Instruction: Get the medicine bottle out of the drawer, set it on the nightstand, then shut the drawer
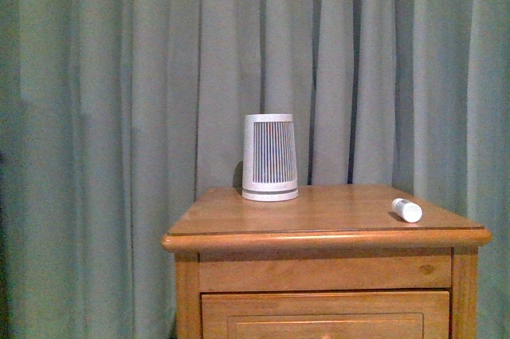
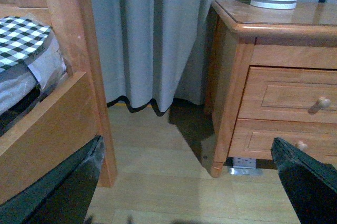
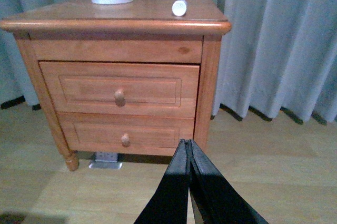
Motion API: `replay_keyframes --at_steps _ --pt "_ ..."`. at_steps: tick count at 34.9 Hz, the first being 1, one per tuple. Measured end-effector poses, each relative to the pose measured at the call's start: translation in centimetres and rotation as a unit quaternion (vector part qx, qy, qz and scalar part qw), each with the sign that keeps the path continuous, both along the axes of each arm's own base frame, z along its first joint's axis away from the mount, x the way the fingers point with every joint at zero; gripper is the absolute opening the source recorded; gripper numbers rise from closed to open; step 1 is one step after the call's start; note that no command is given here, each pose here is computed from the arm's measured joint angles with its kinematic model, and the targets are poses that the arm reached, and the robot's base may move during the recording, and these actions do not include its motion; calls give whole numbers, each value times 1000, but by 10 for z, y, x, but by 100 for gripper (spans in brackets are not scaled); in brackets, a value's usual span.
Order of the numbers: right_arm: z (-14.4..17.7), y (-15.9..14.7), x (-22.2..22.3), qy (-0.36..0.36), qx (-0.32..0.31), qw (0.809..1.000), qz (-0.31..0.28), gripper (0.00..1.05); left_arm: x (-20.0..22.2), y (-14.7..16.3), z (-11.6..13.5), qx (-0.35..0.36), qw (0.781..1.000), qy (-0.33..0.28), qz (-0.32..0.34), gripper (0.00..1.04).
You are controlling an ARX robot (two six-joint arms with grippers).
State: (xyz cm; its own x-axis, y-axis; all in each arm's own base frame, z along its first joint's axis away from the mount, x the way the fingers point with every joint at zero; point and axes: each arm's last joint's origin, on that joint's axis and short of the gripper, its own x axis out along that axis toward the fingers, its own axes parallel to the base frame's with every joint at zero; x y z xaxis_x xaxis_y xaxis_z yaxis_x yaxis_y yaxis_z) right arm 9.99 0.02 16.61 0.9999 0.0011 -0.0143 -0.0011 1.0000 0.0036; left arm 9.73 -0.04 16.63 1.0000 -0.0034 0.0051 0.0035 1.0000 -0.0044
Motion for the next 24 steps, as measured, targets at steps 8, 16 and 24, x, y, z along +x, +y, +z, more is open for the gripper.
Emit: replay_keyframes --at_steps 8,16,24 --pt "1 0 -3 -11 0 1000 1 3 0 0 0 0 1000 0 0 98" --pt "1 0 -3 -11 0 1000 1 41 0 0 0 0 1000 0 0 98" --pt "1 0 -3 -11 0 1000 1 80 0 0 0 0 1000 0 0 98"
